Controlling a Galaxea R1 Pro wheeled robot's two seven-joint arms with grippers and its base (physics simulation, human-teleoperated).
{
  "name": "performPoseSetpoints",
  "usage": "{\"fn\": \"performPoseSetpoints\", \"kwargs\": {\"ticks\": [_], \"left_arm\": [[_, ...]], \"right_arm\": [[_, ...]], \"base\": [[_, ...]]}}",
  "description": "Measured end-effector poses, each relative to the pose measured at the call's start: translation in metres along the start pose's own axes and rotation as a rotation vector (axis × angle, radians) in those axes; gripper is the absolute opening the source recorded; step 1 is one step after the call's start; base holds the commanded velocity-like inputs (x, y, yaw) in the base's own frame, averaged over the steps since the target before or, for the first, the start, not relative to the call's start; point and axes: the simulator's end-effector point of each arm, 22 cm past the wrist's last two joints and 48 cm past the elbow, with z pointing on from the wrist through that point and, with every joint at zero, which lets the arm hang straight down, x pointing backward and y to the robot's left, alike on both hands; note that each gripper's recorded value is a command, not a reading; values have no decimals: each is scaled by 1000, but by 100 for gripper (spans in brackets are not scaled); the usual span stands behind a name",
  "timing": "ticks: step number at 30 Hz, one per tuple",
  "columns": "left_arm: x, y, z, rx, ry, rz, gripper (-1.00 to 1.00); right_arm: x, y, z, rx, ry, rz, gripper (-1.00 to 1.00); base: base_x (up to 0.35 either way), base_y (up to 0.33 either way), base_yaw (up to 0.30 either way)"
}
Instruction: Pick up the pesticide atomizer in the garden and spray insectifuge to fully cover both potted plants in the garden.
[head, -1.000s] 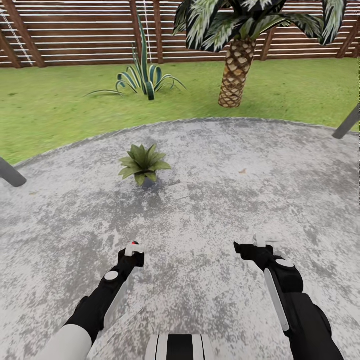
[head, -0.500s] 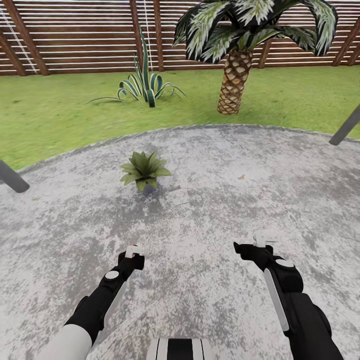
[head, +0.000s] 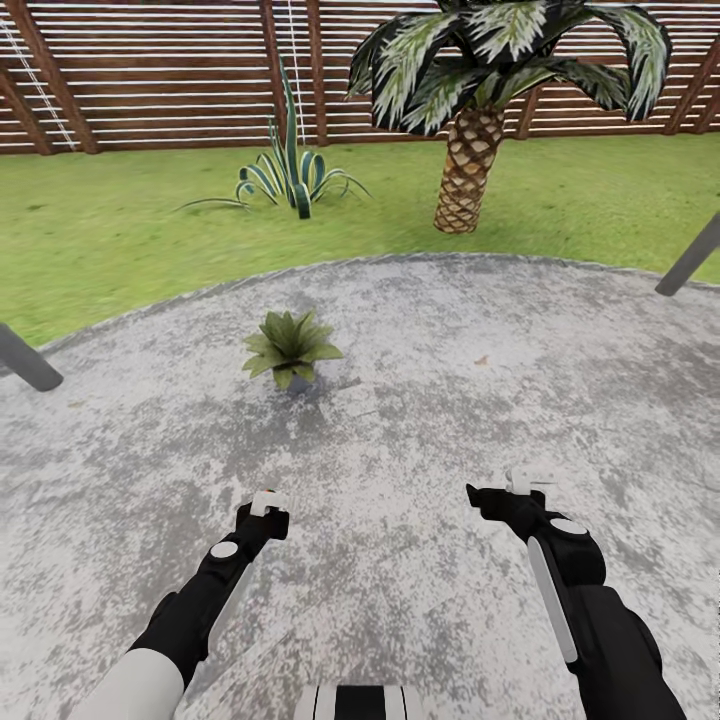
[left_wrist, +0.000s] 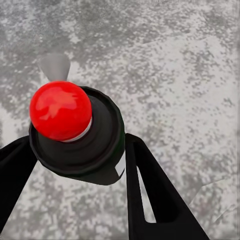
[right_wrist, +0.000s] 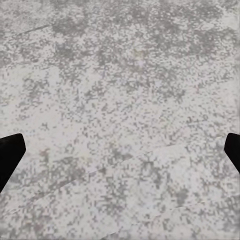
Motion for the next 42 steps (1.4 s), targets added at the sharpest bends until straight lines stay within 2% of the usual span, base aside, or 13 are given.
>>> {"fn": "performPoseSetpoints", "kwargs": {"ticks": [42], "left_arm": [[-77, 2, -51, 2, 1, 4, -100]], "right_arm": [[-75, 1, -54, 0, 2, 0, 100]], "base": [[0, 0, 0]]}}
